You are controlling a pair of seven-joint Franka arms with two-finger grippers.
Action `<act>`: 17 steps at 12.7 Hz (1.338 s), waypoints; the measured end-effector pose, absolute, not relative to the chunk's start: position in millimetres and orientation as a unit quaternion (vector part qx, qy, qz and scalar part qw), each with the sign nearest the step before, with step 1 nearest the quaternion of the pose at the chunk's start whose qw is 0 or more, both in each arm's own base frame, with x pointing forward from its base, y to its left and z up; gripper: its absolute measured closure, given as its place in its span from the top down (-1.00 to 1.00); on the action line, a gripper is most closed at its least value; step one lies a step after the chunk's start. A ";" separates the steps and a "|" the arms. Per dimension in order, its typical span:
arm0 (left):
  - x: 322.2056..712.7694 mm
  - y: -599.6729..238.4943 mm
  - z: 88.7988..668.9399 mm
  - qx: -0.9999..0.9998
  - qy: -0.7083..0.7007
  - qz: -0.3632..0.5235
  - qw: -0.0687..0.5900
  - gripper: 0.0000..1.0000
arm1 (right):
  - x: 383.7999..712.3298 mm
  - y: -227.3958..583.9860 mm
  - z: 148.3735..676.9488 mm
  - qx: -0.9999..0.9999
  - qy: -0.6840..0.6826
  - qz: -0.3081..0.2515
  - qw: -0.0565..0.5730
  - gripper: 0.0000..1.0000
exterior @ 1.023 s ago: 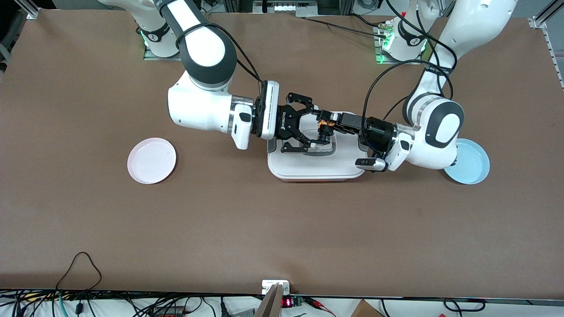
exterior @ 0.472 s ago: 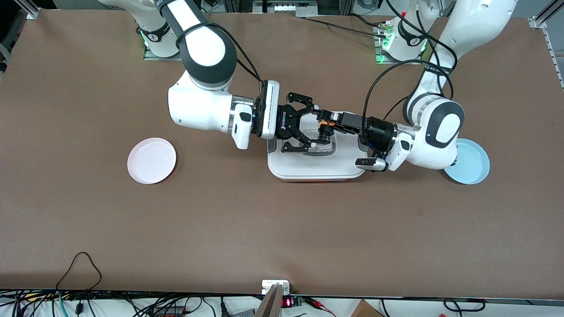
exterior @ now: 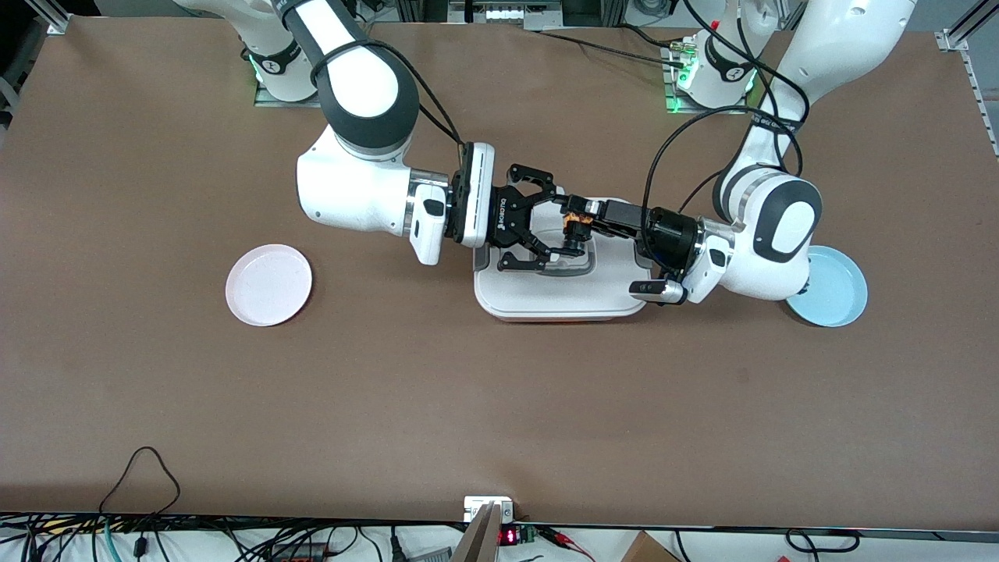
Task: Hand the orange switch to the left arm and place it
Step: 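Open the right gripper and withdraw it while the left gripper pulls back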
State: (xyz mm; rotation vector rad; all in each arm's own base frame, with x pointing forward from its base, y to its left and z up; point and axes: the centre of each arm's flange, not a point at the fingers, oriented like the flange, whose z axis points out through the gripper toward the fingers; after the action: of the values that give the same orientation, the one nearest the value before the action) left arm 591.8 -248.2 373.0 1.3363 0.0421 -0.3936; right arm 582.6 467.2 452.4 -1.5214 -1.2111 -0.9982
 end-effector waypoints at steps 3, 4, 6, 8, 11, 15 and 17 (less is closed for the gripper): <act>595.5 -238.5 372.4 0.617 0.023 -0.175 0.767 -0.32 | 595.9 449.8 455.5 -0.624 -0.483 -0.413 0.454 1.00; 596.1 -236.9 372.3 0.617 0.024 -0.174 0.767 -0.32 | 598.0 447.2 458.2 -0.624 -0.481 -0.415 0.454 1.00; 596.8 -235.1 372.1 0.618 0.025 -0.173 0.767 -0.32 | 599.0 444.8 465.6 -0.621 -0.479 -0.412 0.465 1.00; 599.4 -228.4 371.7 0.620 0.028 -0.168 0.766 -0.32 | 605.4 428.5 476.8 -0.613 -0.483 -0.397 0.483 1.00; 605.3 -200.2 372.9 0.638 0.029 -0.156 0.753 -0.32 | 628.5 362.5 496.3 -0.592 -0.509 -0.360 0.511 1.00; 606.7 -130.9 389.0 0.687 0.013 -0.141 0.713 -0.32 | 636.5 252.7 524.4 -0.553 -0.561 -0.302 0.536 1.00; 601.3 -83.7 395.0 0.716 0.005 -0.143 0.683 -0.32 | 628.5 187.2 540.6 -0.542 -0.584 -0.265 0.544 1.00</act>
State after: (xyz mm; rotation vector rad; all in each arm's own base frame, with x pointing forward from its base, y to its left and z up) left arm 601.3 -83.7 395.0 1.6062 0.0123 -0.3199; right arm 628.5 187.2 540.6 -1.2859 -1.3853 -0.6298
